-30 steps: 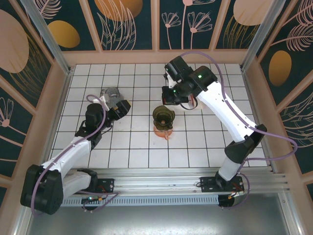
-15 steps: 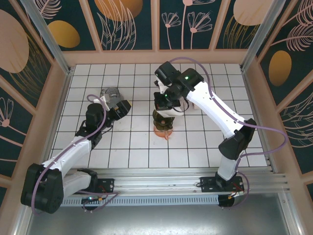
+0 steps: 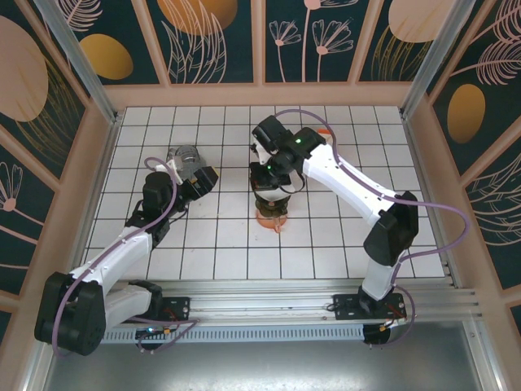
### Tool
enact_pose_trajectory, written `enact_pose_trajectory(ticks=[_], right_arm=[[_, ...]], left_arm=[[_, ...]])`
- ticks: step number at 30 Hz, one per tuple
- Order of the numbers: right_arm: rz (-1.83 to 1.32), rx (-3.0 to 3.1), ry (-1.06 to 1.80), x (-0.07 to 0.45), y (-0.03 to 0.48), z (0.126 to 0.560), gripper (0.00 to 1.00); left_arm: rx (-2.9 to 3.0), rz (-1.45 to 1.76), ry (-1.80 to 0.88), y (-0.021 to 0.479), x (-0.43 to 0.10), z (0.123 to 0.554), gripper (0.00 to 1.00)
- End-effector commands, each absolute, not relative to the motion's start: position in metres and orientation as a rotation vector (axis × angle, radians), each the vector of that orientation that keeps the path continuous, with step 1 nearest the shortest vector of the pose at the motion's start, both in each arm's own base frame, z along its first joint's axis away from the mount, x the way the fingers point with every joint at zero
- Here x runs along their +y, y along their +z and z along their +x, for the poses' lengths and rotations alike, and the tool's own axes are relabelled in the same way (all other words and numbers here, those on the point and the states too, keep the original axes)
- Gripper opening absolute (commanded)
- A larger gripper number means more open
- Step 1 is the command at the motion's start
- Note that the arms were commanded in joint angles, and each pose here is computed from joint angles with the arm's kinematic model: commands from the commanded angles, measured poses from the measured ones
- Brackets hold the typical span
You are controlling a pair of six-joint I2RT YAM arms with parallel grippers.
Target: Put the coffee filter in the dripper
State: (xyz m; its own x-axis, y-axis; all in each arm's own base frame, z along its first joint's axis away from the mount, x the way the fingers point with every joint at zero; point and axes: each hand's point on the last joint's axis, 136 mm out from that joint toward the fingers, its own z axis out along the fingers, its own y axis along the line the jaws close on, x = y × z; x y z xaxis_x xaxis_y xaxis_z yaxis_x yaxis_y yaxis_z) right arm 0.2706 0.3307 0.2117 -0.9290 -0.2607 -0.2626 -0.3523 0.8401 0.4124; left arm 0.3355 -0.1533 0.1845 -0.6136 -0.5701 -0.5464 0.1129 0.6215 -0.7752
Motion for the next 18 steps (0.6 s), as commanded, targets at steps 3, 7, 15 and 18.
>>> enact_pose_trajectory(ticks=[3,7,15,18], right_arm=[[-0.474,2.795,0.708,0.335,0.214,0.270,0.29],[-0.458,2.748,0.718,0.334,0.223,0.275,0.39],[-0.429,2.586,0.761,0.334,0.267,0.286,0.46],[-0.400,2.508,0.751,0.326,0.285,0.291,0.47]], left_arm=[[1.973,-0.305,-1.041,0.199,-0.157,0.334,0.97],[1.969,-0.299,-1.049,0.201,-0.158,0.334,0.96],[1.961,-0.269,-1.069,0.208,-0.164,0.333,0.95],[1.967,-0.204,-1.036,0.216,-0.178,0.331,0.97]])
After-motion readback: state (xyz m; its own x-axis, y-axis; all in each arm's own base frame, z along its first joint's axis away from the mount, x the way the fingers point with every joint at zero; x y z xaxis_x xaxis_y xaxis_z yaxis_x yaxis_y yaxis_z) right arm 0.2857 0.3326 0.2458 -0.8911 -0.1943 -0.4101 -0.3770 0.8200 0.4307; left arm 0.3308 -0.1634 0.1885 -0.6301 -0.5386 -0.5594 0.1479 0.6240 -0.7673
